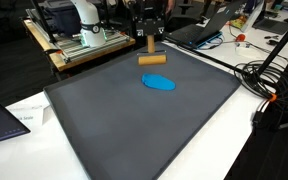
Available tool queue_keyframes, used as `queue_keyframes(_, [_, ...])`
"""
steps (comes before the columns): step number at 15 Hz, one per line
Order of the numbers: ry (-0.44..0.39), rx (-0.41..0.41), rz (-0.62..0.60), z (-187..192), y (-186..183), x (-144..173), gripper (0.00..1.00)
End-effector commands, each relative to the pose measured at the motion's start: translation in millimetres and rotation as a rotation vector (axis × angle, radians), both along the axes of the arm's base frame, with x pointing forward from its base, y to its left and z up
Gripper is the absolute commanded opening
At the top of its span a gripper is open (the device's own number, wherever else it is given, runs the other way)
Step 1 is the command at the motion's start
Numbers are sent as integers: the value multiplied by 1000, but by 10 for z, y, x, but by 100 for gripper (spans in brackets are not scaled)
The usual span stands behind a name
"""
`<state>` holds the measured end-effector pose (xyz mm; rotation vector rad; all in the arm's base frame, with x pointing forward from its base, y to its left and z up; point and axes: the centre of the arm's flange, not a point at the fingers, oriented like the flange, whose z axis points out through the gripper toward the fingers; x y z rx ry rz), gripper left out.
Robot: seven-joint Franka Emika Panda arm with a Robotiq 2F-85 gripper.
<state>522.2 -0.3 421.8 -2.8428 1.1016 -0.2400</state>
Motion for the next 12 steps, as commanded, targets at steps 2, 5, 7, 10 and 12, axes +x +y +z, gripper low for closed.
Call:
queue_keyframes(2, [-80, -149, 84, 161, 351, -228, 22])
queue_keyframes(5, [-111, -217, 195, 177, 542, -221, 22])
queue_keyframes(7, [-127, -234, 269, 156, 658, -189, 22])
queue_keyframes(10, [-151, -250, 377, 137, 805, -136, 22])
queue_keyframes(12, [-160, -249, 460, 123, 893, -102, 22])
